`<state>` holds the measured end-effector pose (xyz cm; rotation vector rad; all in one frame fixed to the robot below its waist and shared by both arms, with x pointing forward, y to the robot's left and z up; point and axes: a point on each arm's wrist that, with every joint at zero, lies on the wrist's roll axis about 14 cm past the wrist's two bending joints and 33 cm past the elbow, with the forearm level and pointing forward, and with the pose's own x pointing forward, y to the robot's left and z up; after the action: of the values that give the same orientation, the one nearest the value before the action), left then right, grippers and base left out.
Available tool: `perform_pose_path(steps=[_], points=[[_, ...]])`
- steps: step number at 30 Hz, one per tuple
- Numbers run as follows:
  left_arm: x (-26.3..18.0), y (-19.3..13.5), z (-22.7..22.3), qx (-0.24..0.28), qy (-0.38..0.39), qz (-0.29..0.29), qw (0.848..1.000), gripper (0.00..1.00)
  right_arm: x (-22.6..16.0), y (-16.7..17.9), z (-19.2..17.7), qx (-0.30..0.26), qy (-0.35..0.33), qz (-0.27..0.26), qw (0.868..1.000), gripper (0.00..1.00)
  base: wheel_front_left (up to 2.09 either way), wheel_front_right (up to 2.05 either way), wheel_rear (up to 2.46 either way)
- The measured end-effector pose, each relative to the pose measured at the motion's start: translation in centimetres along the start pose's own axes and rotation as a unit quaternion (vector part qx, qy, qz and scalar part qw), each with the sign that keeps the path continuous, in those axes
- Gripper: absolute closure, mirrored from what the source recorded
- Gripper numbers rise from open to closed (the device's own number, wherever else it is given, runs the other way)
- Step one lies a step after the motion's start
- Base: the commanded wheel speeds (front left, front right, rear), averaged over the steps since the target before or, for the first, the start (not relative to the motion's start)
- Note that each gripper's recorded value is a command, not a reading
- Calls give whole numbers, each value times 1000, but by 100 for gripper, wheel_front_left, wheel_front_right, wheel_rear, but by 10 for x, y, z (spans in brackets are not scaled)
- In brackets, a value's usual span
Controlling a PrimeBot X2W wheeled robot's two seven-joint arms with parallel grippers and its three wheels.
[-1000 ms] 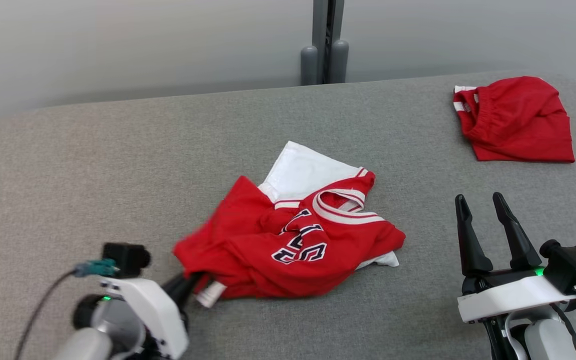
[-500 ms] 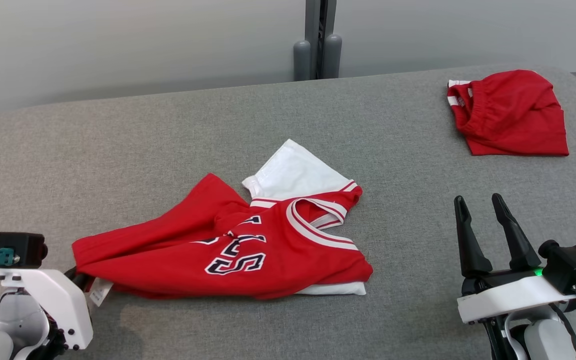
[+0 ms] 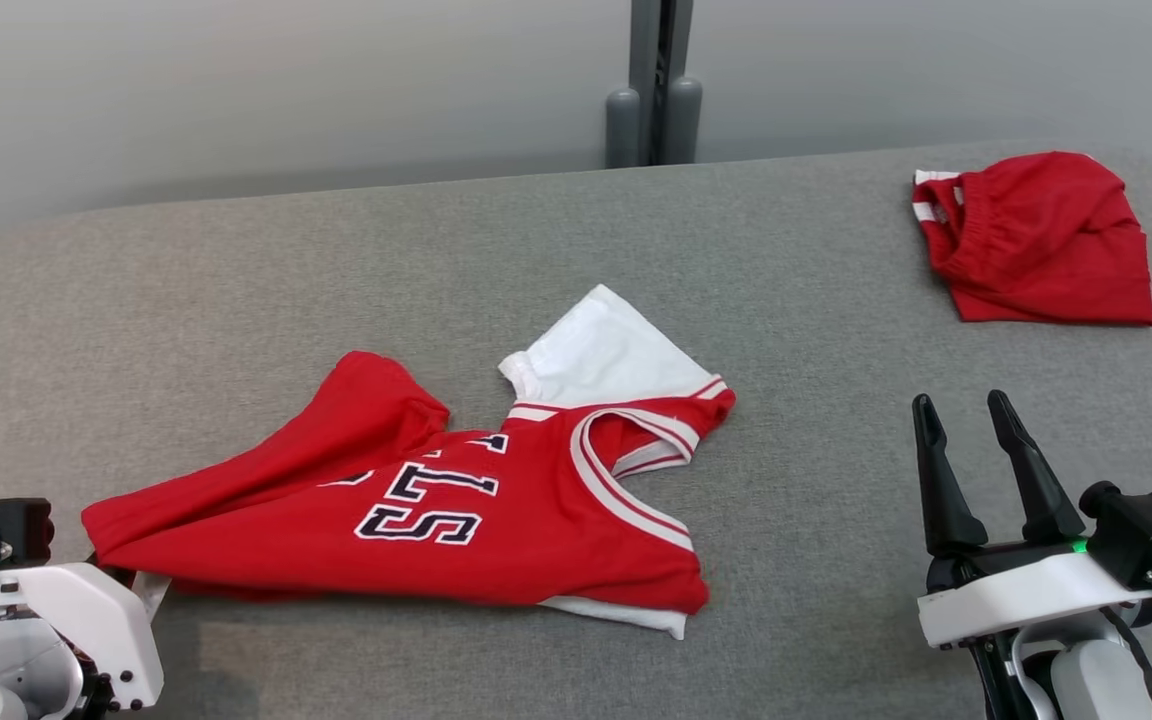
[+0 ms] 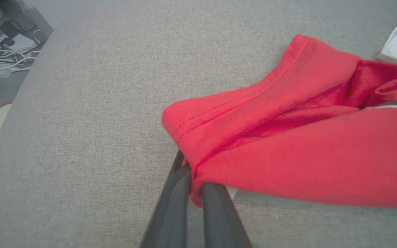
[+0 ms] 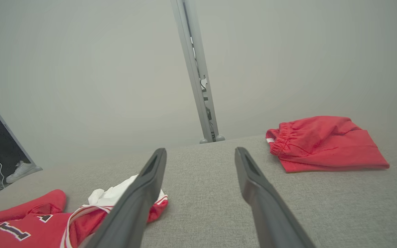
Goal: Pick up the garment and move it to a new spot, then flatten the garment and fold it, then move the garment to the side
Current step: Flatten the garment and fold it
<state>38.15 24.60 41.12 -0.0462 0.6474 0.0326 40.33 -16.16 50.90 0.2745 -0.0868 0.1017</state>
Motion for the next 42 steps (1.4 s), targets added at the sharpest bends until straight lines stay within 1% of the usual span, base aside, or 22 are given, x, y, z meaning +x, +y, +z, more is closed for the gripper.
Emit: perform_pose_path(steps=[2,3,4,5,14,19,23,27,30,36,42], points=[[-3,5,0,-4,-5,9,1000,100,1,3,1,1,-1,4,1000,0,0,0,0],[-4,5,0,-7,-7,9,1000,91,1,4,1,0,-2,6,1000,0,0,0,0],[-5,2,1,-11,-12,4,1000,23,2,5,1,0,-2,8,1000,0,0,0,0],[-6,0,1,-14,-14,1,1000,0,2,6,2,0,-2,10,1000,0,0,0,0],[-21,-7,4,-16,-34,-8,999,0,2,15,4,0,-4,23,1000,0,0,0,0],[-34,4,26,-9,-85,15,996,0,0,15,5,1,-6,23,1000,0,0,0,0],[-48,-8,49,-6,-140,4,990,0,-3,14,5,1,-5,22,1000,0,0,0,0],[-62,-27,69,-4,-202,-18,979,0,-4,17,8,1,-9,25,1000,0,0,0,0],[-71,-39,82,-13,-250,-32,968,0,-6,20,10,2,-11,28,1000,0,0,0,0],[-90,-52,102,-49,-342,-37,938,0,-10,24,14,2,-16,33,999,0,0,0,0],[-89,-63,87,-91,-356,-40,929,0,-14,25,12,6,-14,34,999,0,0,0,0]])
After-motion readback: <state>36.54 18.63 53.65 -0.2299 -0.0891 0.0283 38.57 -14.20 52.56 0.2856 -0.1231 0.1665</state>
